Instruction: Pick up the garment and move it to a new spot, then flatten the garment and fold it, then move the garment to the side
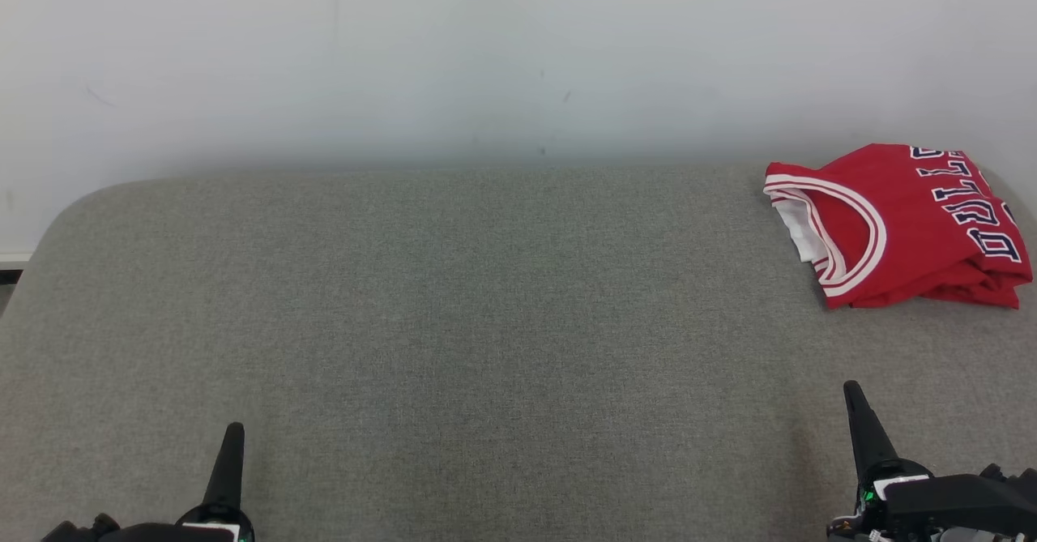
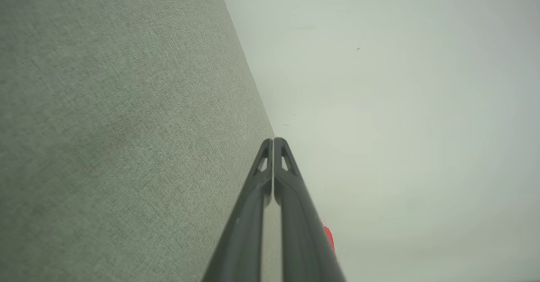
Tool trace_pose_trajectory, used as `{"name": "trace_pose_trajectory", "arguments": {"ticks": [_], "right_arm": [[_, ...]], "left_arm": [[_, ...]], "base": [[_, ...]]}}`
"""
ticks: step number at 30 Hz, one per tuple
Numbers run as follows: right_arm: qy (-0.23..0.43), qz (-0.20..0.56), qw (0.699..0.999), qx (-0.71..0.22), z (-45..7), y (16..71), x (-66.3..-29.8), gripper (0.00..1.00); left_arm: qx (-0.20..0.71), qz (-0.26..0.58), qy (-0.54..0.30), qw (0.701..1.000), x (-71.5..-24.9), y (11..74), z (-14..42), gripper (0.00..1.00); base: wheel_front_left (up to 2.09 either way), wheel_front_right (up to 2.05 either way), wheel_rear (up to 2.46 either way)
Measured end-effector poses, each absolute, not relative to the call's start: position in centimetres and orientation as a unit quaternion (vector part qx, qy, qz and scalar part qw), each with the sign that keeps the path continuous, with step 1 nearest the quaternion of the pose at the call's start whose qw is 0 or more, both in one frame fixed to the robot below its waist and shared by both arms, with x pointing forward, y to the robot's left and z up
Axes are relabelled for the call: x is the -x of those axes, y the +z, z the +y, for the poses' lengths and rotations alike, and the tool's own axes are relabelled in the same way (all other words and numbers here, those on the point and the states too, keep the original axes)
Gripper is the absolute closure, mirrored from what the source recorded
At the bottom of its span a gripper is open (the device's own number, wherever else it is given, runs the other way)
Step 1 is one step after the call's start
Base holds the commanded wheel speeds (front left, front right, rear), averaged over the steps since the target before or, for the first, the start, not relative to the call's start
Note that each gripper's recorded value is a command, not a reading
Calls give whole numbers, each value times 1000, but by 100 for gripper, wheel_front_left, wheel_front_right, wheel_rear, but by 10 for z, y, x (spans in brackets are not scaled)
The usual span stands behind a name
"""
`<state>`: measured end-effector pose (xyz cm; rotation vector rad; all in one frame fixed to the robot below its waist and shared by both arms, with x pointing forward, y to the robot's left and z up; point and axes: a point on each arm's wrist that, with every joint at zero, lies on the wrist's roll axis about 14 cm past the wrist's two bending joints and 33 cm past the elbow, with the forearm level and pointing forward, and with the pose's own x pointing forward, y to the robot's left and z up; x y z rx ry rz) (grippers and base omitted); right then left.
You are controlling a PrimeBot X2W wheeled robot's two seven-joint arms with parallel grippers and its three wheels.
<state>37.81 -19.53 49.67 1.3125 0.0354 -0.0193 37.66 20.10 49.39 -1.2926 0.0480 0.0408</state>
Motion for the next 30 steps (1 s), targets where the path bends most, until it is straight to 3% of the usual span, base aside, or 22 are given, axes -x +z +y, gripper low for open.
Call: {"name": "trace_pose_trajectory", "arguments": {"ticks": [30], "right_arm": [[-5,6,721,-693,-200,503,-386,100]], "left_arm": [[692,7,6,722,-386,503,200,100]], "base": [[0,0,0]]}}
